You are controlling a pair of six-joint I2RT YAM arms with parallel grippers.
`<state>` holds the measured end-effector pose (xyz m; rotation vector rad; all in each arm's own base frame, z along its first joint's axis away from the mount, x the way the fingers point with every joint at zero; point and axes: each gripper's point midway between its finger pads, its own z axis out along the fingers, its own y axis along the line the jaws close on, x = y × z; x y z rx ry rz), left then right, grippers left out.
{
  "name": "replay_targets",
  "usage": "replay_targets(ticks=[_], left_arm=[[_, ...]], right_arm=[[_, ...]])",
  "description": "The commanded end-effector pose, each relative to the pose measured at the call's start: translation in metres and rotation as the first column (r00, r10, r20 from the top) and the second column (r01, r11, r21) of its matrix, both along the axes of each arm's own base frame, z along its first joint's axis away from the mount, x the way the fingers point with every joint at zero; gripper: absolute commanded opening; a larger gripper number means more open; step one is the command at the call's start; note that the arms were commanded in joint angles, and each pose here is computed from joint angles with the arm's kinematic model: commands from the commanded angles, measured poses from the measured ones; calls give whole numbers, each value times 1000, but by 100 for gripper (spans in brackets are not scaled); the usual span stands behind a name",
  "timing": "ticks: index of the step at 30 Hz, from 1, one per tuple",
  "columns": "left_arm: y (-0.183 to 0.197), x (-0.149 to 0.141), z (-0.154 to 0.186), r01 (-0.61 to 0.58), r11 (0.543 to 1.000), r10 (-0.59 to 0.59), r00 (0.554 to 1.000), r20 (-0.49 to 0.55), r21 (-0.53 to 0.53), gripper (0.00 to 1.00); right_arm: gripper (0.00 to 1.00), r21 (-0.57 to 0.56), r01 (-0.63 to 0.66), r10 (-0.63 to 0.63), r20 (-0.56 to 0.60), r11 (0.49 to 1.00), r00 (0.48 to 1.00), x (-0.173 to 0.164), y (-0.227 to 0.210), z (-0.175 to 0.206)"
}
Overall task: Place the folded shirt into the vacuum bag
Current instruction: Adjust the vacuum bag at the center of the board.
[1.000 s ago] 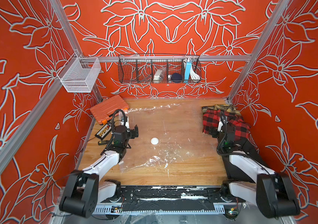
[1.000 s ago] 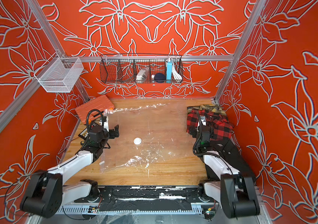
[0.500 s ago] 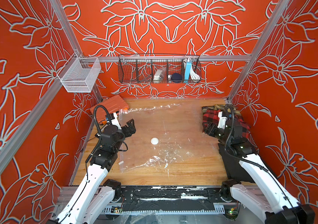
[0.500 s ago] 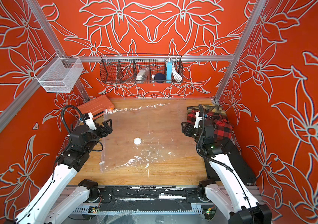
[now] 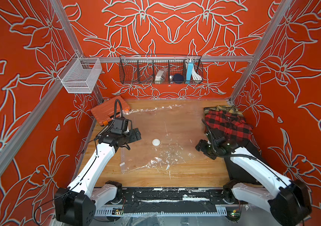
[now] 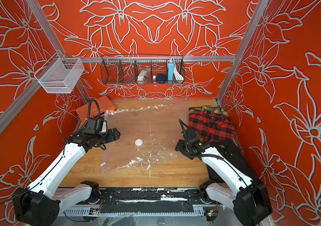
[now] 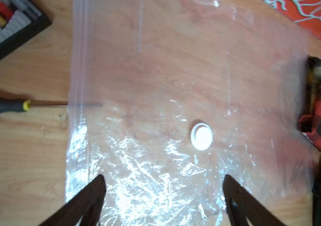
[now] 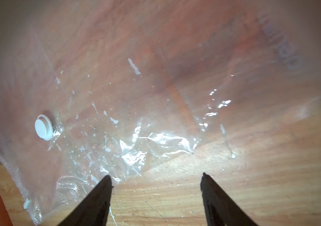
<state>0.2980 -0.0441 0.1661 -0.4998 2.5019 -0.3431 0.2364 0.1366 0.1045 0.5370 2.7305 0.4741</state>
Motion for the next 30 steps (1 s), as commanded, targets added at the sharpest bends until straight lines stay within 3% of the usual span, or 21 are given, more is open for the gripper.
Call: replay_targets(ticks=[1,4,10,18,30], left_arm=[[24,-6,-22,-117,992,111,988,-107,-48,88],[44,3,-29,-183,983,181,979,-93,-10,88],[74,21,-53,-266,962,271,948,-165,55,90],[84,44,-83,-231,972,237,941,-243,50,80],[85,38,-120,-255,961,275,908,-316,105,72]], right_arm=[[74,-24,-63,64,73,998,995,33,20,17],[75,-52,-133,136,70,990,988,45,32,14],[75,-89,-213,218,44,973,975,57,42,2],[75,-108,-287,287,-9,952,958,64,51,-15],[74,-117,-336,332,-54,935,942,66,55,-38]])
